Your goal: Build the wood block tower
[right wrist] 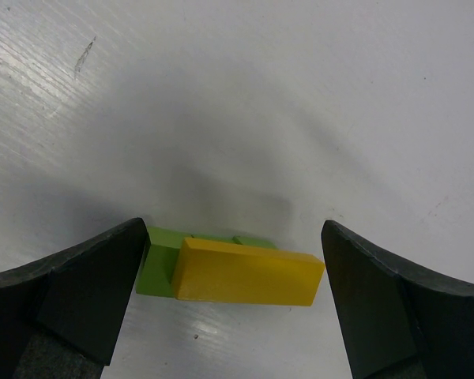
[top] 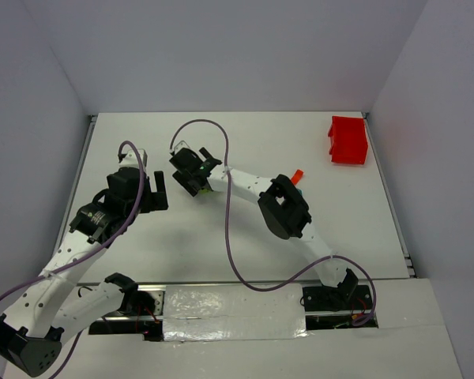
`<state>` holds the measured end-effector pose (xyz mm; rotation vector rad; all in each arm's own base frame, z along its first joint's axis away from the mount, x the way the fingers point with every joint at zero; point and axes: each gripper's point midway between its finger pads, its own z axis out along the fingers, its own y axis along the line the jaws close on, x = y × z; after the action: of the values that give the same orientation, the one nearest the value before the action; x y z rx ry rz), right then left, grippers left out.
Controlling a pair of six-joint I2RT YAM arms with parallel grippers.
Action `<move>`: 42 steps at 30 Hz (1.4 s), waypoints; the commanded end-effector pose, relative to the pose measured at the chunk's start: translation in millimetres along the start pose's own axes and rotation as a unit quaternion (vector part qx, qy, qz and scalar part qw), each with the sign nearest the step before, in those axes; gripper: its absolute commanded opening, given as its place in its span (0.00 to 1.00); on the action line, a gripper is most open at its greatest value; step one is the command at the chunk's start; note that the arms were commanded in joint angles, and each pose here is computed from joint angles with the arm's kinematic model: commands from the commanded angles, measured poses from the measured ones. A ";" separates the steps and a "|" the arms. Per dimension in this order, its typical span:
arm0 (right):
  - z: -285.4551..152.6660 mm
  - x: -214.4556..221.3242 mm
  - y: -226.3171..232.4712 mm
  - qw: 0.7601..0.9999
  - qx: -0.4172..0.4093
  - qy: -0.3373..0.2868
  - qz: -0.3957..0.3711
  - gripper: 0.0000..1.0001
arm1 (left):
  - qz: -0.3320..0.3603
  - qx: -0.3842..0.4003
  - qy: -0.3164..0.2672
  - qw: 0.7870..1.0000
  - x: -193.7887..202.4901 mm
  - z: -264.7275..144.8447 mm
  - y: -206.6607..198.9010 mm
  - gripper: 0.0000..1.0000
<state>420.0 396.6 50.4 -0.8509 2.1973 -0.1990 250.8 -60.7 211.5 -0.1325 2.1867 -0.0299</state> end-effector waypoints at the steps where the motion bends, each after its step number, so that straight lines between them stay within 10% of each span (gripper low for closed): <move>1: -4.8 -19.2 -8.9 0.999 0.010 -0.020 0.023 0.99 | -0.001 0.004 -0.012 1.000 -5.6 0.8 -1.1 0.99; 42: -52.0 -39.5 -6.3 0.992 -0.077 -0.069 0.066 1.00 | -0.001 0.006 -0.012 1.000 -5.4 0.6 -2.0 0.99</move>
<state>402.9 403.7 92.0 -0.7817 2.1996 0.0438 250.8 -60.7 211.5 -0.1323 2.1868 -0.0303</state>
